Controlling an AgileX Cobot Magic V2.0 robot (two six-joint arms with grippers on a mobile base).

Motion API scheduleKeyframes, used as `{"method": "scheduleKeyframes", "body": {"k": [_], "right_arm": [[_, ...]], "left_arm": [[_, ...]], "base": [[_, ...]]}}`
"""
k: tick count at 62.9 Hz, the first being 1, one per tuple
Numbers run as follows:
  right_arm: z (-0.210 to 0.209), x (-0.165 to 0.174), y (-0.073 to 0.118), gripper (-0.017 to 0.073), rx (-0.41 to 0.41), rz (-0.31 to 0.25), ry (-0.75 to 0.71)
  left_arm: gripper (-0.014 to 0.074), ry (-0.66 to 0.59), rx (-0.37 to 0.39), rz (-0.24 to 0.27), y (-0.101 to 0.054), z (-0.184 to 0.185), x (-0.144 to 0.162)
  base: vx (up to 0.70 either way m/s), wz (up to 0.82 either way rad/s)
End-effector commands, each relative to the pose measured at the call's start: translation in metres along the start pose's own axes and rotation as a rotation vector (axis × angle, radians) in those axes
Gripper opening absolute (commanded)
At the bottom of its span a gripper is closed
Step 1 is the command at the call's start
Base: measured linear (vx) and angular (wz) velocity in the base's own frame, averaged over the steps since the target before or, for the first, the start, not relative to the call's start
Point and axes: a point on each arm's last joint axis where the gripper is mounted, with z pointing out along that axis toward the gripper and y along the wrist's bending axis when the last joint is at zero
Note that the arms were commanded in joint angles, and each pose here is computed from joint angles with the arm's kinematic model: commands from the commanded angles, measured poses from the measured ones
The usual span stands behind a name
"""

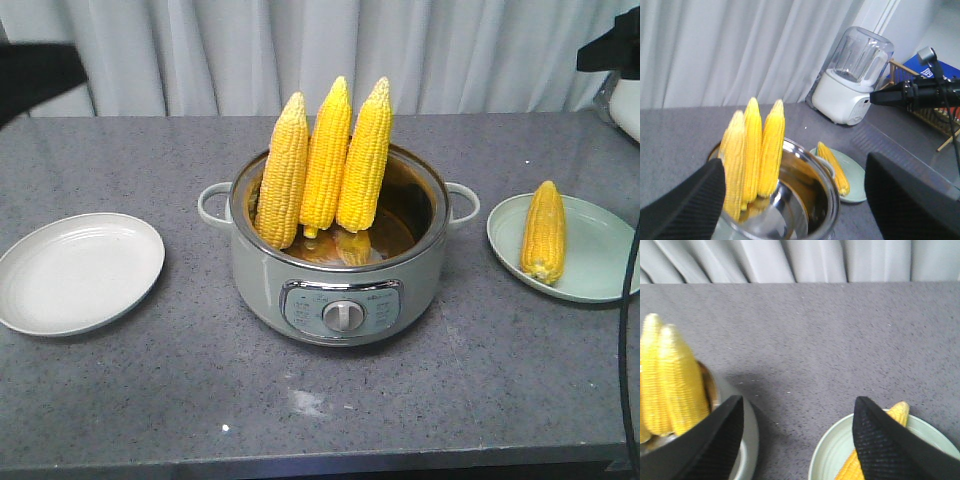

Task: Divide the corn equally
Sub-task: 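Raise the right gripper and move the left gripper over the pot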

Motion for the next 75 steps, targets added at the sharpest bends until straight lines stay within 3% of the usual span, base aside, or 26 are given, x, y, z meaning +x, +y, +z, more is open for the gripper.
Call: {"method": "scheduleKeyframes", "body": {"k": [1,6,14,28,34,53,63,70,75], "right_arm": [[-0.038,-0.016,0.026,0.0462,-0.013,-0.044,-0.114],[-0.048,-0.017,0.034,0.0462,-0.017,-0.051,-0.124],[-0.054,-0.017,0.039,0.0462,-0.021,-0.049,-0.129],[-0.054,-0.015,0.04,0.0462,-0.025,-0.048,-0.112],[-0.054,-0.015,0.039,0.0462,-0.024,-0.048,-0.111],[-0.054,-0.015,0.04,0.0462,-0.025,-0.044,-0.11],[-0.054,-0.015,0.04,0.0462,-0.026,-0.041,-0.109],[-0.054,-0.015,0.04,0.0462,-0.026,-0.041,-0.109],[-0.054,-0.015,0.04,0.0462,-0.026,-0.041,-0.109]], "left_arm": [[0.0556,-0.081,0.037,0.043,-0.004,0.012,-0.041],[0.0542,-0.068,0.032,0.086,0.006,0.036,-0.063],[0.0516,-0.012,0.088,0.098,0.019,0.08,-0.085],[0.0538,0.123,0.196,0.082,0.038,0.156,-0.084],[0.0567,0.141,0.208,0.077,0.045,0.177,-0.078],[0.0595,0.195,0.189,0.008,0.073,0.209,-0.054],[0.0595,0.169,0.206,-0.076,0.08,0.219,-0.049],[0.0595,0.168,0.209,-0.074,0.083,0.226,-0.044],[0.0595,0.17,0.202,-0.043,0.085,0.231,-0.039]], "base": [[0.0,0.0],[0.0,0.0],[0.0,0.0],[0.0,0.0],[0.0,0.0],[0.0,0.0],[0.0,0.0],[0.0,0.0],[0.0,0.0]]}}
